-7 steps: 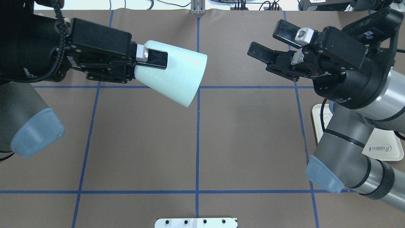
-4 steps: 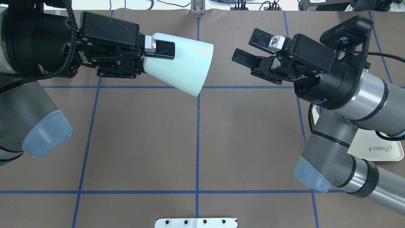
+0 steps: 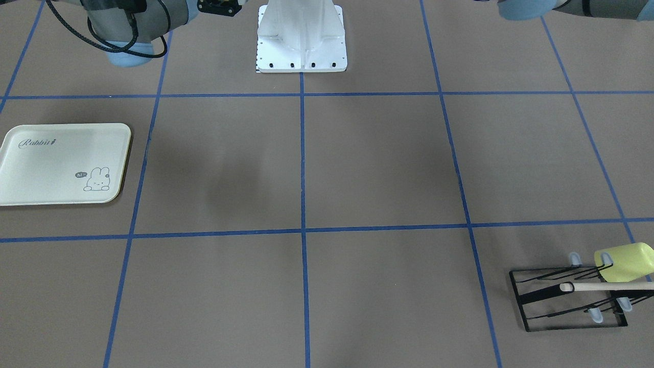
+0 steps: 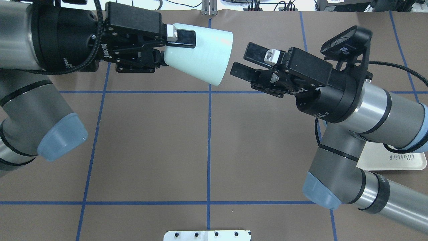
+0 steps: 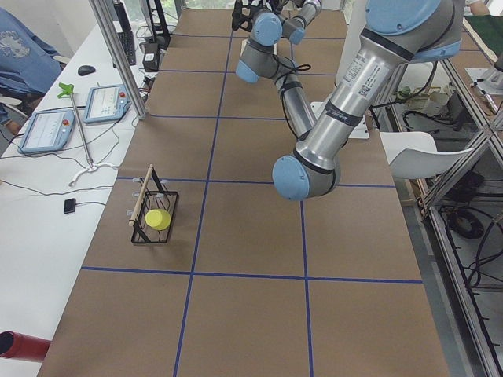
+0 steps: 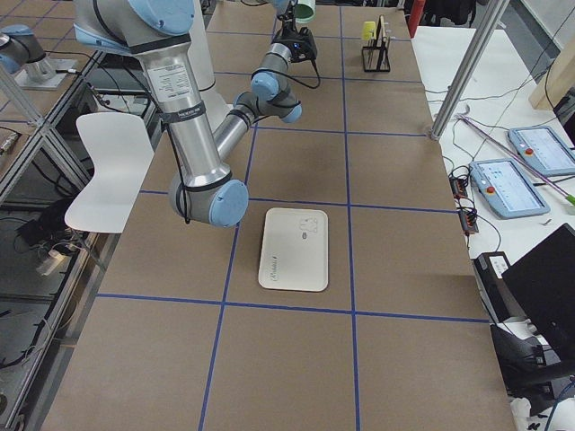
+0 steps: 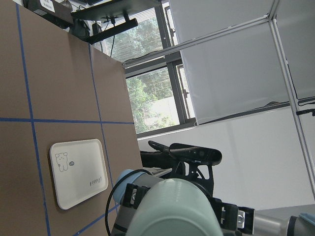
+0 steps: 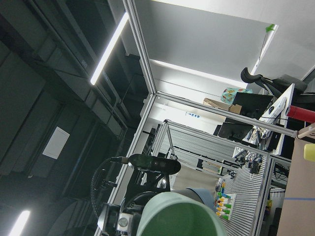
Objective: Left arm grabs green cup and hands to right arm on tray
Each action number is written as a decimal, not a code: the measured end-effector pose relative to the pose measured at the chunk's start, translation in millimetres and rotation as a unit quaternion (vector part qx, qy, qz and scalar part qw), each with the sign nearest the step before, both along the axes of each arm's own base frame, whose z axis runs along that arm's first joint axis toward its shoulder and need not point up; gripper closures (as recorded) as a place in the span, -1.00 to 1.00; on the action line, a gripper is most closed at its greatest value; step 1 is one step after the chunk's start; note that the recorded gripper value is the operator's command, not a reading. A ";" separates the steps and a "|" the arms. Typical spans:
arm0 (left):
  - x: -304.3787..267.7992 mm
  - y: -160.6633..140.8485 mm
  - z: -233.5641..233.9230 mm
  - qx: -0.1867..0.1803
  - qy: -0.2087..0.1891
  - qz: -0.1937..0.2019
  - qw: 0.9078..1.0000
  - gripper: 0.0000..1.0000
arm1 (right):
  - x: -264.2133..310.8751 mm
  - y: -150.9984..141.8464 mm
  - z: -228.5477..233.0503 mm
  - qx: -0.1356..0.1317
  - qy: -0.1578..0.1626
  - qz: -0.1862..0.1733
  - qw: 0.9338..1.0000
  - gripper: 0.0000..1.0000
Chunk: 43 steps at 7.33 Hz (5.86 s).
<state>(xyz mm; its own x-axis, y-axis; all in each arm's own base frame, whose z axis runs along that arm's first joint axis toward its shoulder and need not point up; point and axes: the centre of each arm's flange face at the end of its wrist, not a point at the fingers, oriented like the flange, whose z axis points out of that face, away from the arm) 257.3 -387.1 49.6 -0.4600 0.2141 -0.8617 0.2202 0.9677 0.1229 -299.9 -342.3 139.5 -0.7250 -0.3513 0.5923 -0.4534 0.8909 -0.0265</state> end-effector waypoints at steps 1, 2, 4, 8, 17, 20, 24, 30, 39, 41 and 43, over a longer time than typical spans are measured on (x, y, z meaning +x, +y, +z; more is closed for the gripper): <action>0.8 -1.1 0.5 -0.001 0.000 -0.001 1.000 1.00 | 0.6 1.7 -0.6 0.002 -0.002 -0.002 1.000 -0.96; 0.5 -1.6 0.6 -0.002 0.000 -0.002 1.000 1.00 | 1.5 2.5 -0.8 0.003 -0.004 -0.002 1.000 -0.96; 0.9 -2.9 2.3 -0.004 -0.002 -0.003 1.000 1.00 | 2.7 3.4 -1.8 0.004 -0.006 -0.003 1.000 -0.92; 3.3 -2.5 1.6 -0.005 -0.003 0.000 1.000 1.00 | 3.0 3.6 -11.0 0.003 -0.013 0.000 1.000 -0.85; 13.2 7.9 -0.5 -0.003 0.000 0.017 1.000 0.48 | -0.9 -0.2 -24.8 -0.008 -0.010 0.004 1.000 1.00; 12.7 9.1 -1.6 0.000 0.000 0.018 1.000 -1.00 | -0.8 -1.1 -25.0 -0.009 -0.006 0.006 1.000 1.00; 10.5 9.3 -3.3 0.002 0.002 0.017 1.000 -1.00 | 8.1 0.2 -20.1 -0.009 0.000 0.012 1.000 1.00; 20.3 -2.6 21.9 -0.014 -0.026 0.011 1.000 -1.00 | 10.6 -56.9 8.6 -0.113 0.160 0.060 0.979 1.00; 10.1 -102.5 178.3 0.024 -0.442 -0.074 0.894 -1.00 | 192.6 -166.9 171.6 -0.216 0.552 0.010 0.805 1.00; -48.0 -121.3 246.0 0.070 -0.536 -0.071 0.838 -1.00 | 193.8 -163.1 219.3 -0.192 0.628 -0.013 0.754 1.00; -128.6 -125.9 320.3 0.101 -0.593 -0.072 0.796 -1.00 | 200.1 -141.0 277.7 -0.158 0.683 -0.044 0.712 1.00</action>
